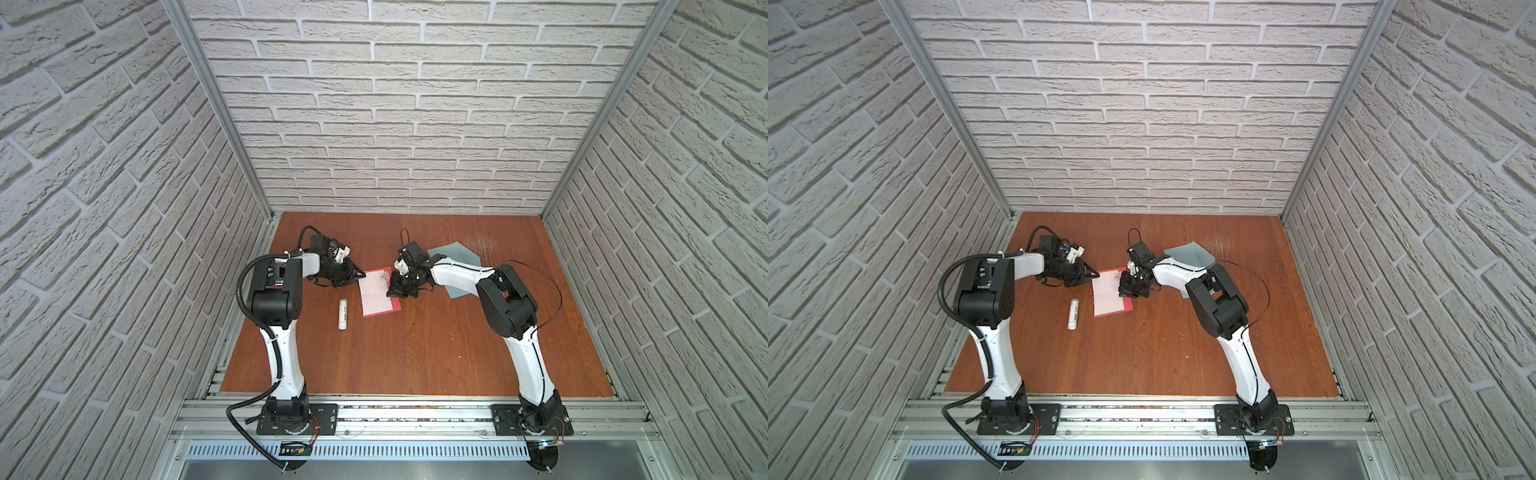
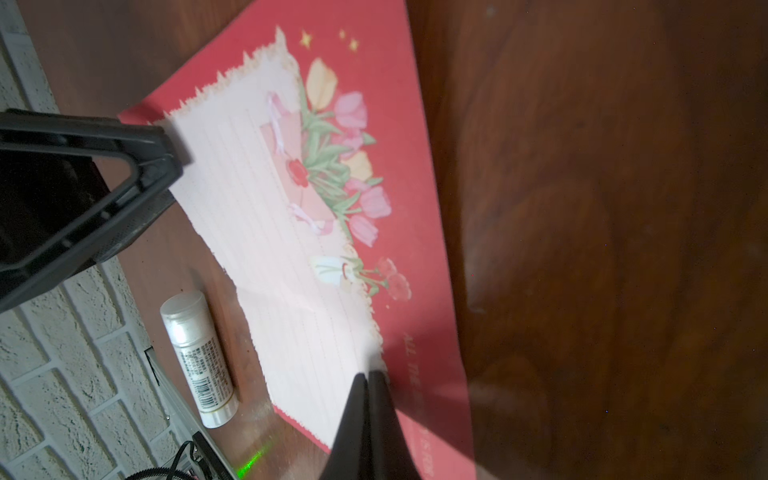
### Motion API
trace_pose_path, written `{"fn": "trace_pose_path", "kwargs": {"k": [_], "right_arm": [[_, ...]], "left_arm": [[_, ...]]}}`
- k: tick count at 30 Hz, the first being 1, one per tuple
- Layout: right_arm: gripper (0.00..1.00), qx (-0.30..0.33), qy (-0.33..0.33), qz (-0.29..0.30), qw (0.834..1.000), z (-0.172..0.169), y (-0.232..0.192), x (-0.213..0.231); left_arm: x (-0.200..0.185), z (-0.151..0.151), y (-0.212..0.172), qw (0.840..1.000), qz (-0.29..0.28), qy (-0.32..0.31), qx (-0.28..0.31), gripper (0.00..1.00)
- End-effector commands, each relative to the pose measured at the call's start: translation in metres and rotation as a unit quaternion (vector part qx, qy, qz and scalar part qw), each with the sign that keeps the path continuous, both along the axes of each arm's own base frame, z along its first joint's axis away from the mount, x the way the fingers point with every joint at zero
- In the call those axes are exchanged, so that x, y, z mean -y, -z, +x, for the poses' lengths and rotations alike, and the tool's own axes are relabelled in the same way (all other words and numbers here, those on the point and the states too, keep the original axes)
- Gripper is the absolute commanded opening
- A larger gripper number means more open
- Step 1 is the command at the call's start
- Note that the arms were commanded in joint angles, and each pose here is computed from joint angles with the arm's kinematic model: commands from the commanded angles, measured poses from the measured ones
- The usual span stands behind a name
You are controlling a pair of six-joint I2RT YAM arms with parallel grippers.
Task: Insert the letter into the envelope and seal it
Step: 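Lower the right gripper onto the card's edge nearest the envelope and pinch it, then lift the pink letter card upright with the right gripper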
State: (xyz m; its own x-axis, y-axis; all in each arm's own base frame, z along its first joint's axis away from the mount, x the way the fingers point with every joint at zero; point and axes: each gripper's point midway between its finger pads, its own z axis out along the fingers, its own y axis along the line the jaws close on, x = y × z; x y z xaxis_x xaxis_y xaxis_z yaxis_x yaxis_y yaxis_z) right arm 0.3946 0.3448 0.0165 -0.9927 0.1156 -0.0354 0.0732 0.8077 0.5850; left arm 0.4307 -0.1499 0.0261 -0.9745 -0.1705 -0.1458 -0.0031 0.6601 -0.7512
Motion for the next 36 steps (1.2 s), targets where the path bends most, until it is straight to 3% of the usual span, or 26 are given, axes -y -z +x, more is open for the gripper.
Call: {"fn": "trace_pose_path", "kwargs": {"k": [1,5,8,12,22,29,36], "right_arm": [[0.05,-0.045,0.008,-0.073,0.996,-0.019,0.050,0.028],[0.06,-0.037,0.006,-0.064,0.997,-0.017,0.041,0.025],[0.10,-0.024,0.005,-0.051,0.998,-0.014,0.028,0.022],[0.23,0.013,0.006,-0.026,1.000,-0.008,-0.006,0.017],[0.39,0.133,0.016,0.031,0.991,-0.019,-0.119,0.032],[0.46,0.183,0.089,0.073,0.976,-0.052,-0.155,0.067],[0.54,0.184,0.195,0.118,0.956,-0.083,-0.158,0.104]], "left_arm": [[-0.008,-0.013,0.027,0.999,0.023,-0.008,-0.037,0.15],[-0.008,-0.012,0.024,0.999,0.021,-0.009,-0.033,0.01],[-0.006,-0.010,0.017,1.000,0.014,-0.012,-0.025,0.00],[-0.004,-0.007,0.002,1.000,0.007,-0.021,-0.006,0.00],[0.018,-0.014,-0.079,0.997,-0.008,-0.027,0.074,0.00],[0.033,-0.036,-0.141,0.989,-0.022,-0.077,0.125,0.00],[0.040,-0.055,-0.206,0.961,-0.073,-0.166,0.208,0.00]]}}
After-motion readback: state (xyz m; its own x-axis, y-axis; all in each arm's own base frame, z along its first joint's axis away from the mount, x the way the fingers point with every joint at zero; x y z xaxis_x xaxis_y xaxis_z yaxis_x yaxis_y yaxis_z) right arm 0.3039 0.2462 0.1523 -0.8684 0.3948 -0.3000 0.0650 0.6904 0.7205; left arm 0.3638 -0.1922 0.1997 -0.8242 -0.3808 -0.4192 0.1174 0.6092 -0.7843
